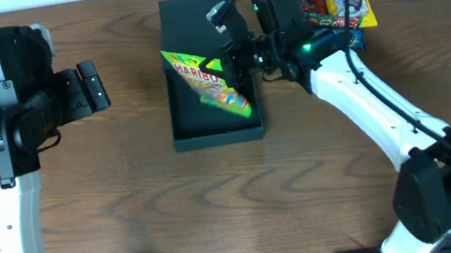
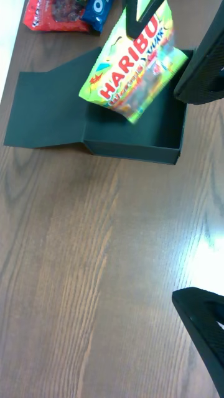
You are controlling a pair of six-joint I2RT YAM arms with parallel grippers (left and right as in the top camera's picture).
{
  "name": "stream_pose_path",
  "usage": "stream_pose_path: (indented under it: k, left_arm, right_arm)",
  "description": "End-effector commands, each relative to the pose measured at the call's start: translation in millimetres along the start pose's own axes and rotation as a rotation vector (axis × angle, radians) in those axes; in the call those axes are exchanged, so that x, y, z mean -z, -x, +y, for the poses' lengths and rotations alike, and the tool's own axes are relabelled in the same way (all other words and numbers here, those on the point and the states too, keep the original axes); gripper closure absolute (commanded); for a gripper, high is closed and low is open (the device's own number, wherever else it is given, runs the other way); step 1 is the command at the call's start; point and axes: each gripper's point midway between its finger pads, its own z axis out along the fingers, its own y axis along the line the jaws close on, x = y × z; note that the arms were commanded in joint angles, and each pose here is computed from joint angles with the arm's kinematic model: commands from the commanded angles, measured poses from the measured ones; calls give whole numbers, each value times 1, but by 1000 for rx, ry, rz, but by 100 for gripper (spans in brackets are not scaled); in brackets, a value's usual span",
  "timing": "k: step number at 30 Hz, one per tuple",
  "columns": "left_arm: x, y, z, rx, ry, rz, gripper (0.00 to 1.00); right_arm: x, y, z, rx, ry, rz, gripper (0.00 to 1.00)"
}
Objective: Pack container
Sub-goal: 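Carry the Haribo bag left and lower it into the box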
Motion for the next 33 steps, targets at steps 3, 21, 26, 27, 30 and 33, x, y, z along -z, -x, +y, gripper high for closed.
stream_pose_path:
  k: [3,21,26,27,30,33]
  left_arm:
    - [7,6,1,1,3,-25,5]
    - [7,6,1,1,3,-25,5]
    - [7,6,1,1,3,-25,5]
    - [7,6,1,1,3,-25,5]
    - [7,6,1,1,3,-26,5]
    - [7,6,1,1,3,-26,5]
  right_arm:
    - [5,8,45,75,211,-5,99]
    - [-37,-25,-1,-42,192,84,92]
    - [-36,-14,-68,-191,-126,16,1]
    - [-32,-5,-67,-186,-134,-2,1]
    - [-5,35,-56,-131,-189,-77,1]
    - [13,52,-50,-77,-289,-83,1]
